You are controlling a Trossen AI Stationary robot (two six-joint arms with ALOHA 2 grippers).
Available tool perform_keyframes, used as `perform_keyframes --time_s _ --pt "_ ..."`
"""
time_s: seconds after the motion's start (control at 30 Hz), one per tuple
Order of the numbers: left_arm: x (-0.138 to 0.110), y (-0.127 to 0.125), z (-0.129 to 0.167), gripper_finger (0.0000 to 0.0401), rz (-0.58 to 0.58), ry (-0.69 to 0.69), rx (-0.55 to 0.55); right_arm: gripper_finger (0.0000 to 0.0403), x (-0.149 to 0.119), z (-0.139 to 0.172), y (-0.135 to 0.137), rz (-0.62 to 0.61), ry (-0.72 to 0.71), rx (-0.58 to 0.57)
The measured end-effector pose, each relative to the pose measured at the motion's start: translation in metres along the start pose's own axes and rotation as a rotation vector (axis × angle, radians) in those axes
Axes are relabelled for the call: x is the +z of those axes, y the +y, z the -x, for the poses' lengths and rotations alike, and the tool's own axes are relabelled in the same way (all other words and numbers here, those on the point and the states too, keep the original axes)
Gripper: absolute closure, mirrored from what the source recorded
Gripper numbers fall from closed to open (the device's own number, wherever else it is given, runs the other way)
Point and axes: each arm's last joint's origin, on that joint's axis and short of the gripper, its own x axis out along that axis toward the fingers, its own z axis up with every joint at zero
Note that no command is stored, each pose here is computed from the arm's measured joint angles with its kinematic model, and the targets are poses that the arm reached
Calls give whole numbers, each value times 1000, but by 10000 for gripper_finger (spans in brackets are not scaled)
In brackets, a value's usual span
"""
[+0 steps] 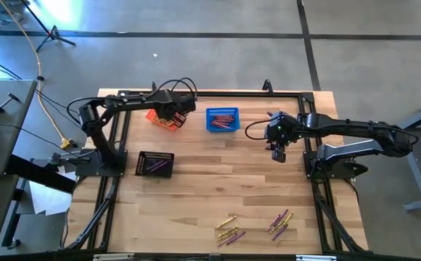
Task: Sort crayons
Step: Put the yellow crayon into the orange bin
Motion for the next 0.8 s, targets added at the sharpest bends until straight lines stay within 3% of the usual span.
perform_keyframes --time_s 0.2,0.37,0.57,0.67,0.8 --pt "4 1 -6 376 6 -19 -18 279 0 0 0 0 0 0" --pt "5 0 -6 334 -73 -27 -29 279 0 0 0 1 0 0" --pt "3 -4 -6 301 -68 38 -155 279 0 0 0 1 1 0" --pt "3 -12 -2 297 -40 74 -297 279 0 0 0 2 1 1" --pt "3 -34 13 299 -105 60 -594 279 0 0 0 9 1 1"
